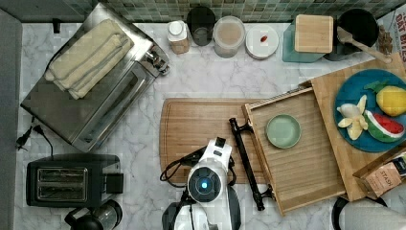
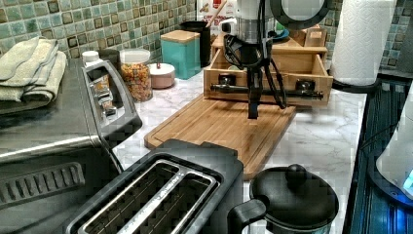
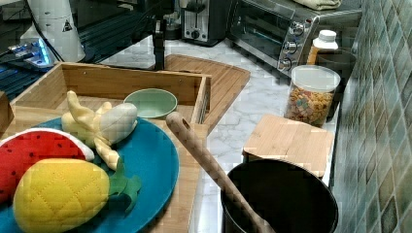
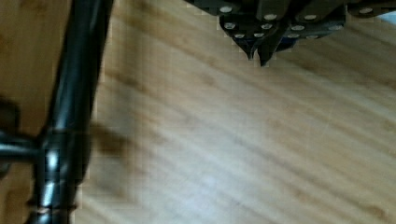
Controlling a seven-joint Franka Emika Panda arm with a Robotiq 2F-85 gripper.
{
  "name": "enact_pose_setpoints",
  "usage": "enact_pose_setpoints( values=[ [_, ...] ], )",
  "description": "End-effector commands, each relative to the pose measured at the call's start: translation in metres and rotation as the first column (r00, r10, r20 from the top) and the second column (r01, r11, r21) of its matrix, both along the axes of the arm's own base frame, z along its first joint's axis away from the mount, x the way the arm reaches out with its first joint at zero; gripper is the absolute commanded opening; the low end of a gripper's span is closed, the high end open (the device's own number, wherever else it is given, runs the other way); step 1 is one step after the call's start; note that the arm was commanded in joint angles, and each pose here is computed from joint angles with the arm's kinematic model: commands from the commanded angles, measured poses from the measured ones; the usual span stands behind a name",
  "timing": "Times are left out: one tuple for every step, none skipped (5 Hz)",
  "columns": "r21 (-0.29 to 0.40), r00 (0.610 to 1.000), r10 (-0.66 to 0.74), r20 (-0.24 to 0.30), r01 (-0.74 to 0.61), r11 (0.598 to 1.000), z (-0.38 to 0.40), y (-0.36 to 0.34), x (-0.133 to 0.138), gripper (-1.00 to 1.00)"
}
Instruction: Close the drawer.
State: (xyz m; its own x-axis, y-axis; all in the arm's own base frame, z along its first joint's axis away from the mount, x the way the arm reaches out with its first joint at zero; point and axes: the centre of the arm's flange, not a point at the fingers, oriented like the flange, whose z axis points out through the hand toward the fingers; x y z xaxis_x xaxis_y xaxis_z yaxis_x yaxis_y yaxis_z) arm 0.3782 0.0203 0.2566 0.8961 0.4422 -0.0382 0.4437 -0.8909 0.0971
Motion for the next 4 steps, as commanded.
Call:
enact_pose_setpoints(
  values=[
    [0.004,1.0,0.021,0.011,-0.021,1.0,0.001,-0.064,0.032,-1.0],
    [0.012,1.0,-0.002,-0.004,0.003,1.0,-0.001,-0.083,0.035,-1.0],
    [0.024,0.999,-0.034,-0.019,0.034,0.999,0.012,-0.106,0.036,-1.0],
    [0.032,0.999,-0.053,-0.005,0.053,0.998,0.017,-0.129,0.039,-1.0]
  ],
)
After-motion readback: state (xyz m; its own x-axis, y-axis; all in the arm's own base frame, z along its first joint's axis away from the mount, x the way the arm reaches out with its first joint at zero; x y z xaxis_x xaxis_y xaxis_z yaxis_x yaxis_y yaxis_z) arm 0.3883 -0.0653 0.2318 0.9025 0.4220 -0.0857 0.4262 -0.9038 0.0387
